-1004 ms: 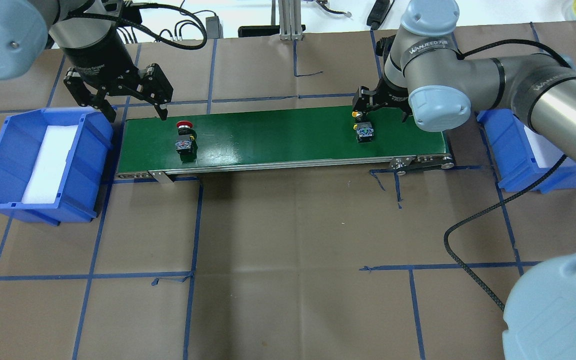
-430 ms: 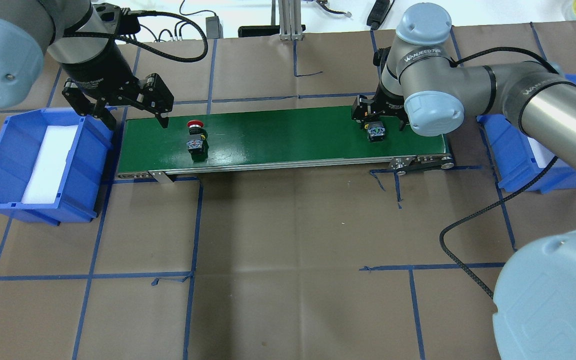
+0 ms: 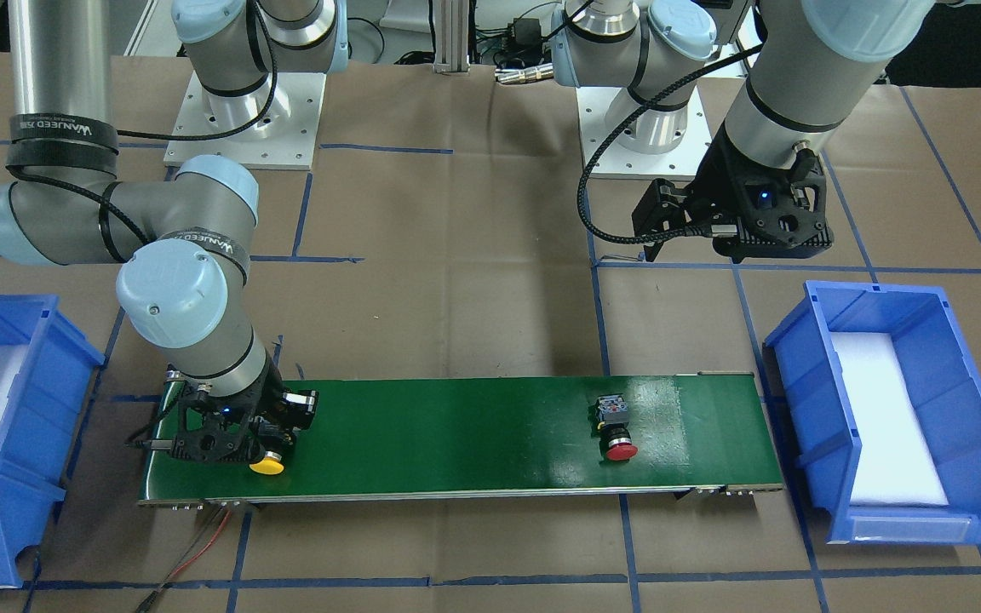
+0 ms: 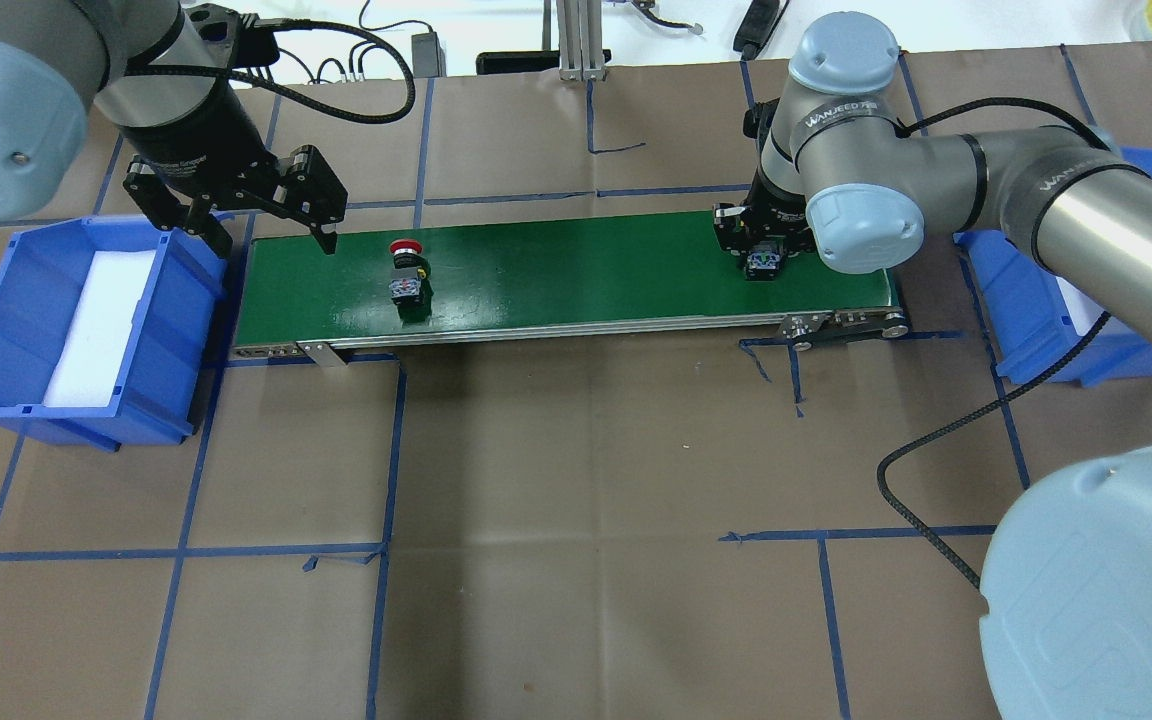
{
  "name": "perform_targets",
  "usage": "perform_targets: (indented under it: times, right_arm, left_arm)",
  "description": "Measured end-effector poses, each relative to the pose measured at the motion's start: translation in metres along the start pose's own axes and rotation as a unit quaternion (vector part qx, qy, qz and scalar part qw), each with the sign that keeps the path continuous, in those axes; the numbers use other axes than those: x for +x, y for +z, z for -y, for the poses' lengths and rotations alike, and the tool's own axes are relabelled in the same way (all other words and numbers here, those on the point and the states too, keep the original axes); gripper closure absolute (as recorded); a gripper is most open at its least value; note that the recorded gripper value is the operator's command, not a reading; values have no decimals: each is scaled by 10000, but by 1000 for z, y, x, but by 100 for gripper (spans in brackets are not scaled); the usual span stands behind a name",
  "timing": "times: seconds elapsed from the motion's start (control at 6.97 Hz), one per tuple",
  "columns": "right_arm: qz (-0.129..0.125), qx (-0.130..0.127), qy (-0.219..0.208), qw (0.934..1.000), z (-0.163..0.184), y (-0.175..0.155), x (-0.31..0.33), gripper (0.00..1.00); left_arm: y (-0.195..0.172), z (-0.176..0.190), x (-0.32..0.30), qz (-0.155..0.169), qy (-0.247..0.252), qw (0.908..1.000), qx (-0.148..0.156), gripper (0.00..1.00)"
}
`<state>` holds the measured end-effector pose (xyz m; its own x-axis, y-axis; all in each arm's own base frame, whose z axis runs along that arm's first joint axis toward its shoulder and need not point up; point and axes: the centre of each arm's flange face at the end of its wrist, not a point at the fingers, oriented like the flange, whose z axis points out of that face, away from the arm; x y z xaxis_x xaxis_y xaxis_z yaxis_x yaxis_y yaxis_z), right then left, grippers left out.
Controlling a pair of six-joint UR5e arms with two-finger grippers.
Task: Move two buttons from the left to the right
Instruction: 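Carry the yellow button into the far blue bin and release it with the right gripper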
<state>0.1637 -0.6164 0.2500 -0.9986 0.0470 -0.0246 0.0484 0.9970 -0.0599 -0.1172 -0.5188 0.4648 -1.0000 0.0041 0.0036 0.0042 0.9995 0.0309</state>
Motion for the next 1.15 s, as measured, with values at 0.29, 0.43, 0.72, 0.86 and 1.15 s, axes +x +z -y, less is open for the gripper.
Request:
perform_targets:
  times: [0.29, 0.43, 0.72, 0.86, 1.15]
  right_arm:
    - [-43, 286, -123, 9995, 10, -33, 23, 95]
    - [-56, 474, -7, 9989, 15, -71, 53, 95]
    - [-169, 574, 27, 9982, 21, -150, 157, 96]
    - [-255, 539, -168, 9981, 23, -173, 217, 96]
    - [-250, 215, -432, 9985, 18, -154, 321, 98]
  left_arm:
    - [0, -1, 1, -2, 5, 10000, 5, 0]
    - [-1, -1, 1, -5, 4, 10000, 9, 0]
    - [-1, -1, 0, -7, -1, 10000, 12, 0]
    - [-1, -1, 0, -7, -4, 10000, 12, 0]
    - [-1, -1, 1, -2, -3, 10000, 12, 0]
